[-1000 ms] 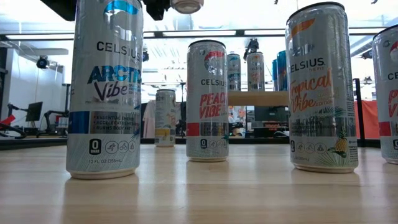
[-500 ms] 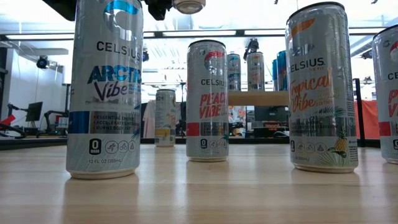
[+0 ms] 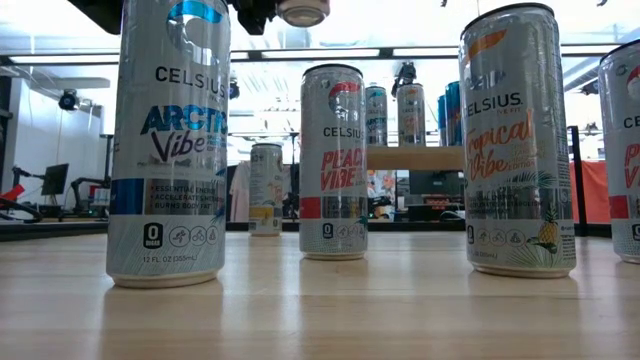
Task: Place canned beverage on shelf
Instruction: Put the top red white soda can on the shelf aligned with the red black soda can
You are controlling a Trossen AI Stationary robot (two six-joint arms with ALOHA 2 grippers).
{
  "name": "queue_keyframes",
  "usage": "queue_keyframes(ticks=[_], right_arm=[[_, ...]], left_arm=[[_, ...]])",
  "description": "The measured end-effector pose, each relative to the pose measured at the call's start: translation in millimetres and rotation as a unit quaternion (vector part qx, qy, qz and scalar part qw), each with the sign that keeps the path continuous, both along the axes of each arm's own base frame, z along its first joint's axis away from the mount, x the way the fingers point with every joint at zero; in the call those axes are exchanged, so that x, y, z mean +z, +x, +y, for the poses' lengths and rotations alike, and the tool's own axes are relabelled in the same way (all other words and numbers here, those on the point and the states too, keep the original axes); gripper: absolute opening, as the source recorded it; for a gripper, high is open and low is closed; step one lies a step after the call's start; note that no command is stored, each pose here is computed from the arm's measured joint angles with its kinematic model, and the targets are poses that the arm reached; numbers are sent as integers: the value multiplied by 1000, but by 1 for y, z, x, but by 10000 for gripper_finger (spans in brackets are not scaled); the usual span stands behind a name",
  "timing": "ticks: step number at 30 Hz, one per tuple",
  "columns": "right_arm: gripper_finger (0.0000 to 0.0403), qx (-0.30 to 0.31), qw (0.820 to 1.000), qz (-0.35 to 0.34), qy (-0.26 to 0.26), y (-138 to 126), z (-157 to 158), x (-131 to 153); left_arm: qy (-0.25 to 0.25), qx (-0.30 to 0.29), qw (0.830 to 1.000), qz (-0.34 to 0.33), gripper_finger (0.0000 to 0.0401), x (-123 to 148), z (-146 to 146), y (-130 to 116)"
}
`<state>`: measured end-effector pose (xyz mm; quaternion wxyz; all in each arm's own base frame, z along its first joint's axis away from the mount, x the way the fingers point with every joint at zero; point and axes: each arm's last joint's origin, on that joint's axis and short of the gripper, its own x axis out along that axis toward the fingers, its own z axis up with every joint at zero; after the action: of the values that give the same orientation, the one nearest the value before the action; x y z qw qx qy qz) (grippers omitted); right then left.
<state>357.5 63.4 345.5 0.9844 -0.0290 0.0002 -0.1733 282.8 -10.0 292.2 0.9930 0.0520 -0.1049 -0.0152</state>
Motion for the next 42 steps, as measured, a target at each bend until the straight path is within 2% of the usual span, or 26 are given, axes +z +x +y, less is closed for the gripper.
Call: queue_keyframes(ticks=[7, 14, 20, 26, 32, 42], right_arm=[[290, -10, 1000, -12, 16, -1, -1, 3], [290, -24, 1000, -11, 10, -13, -7, 15], [290, -109, 994, 12, 4, -38, -30, 31], [290, -139, 990, 29, 16, -71, -50, 34], [290, -188, 981, -7, 54, -123, -59, 22], [290, -204, 968, -46, 137, -187, -67, -36]], left_arm=[[10, 4, 1000, -1, 336, 1, 0, 0], [43, 14, 999, 8, 344, 6, 4, -8], [68, 35, 997, 24, 345, 19, 15, -27], [79, 59, 995, 30, 346, 30, 24, -51], [78, 65, 994, 33, 346, 36, 25, -69], [71, 64, 994, 43, 346, 34, 25, -69]])
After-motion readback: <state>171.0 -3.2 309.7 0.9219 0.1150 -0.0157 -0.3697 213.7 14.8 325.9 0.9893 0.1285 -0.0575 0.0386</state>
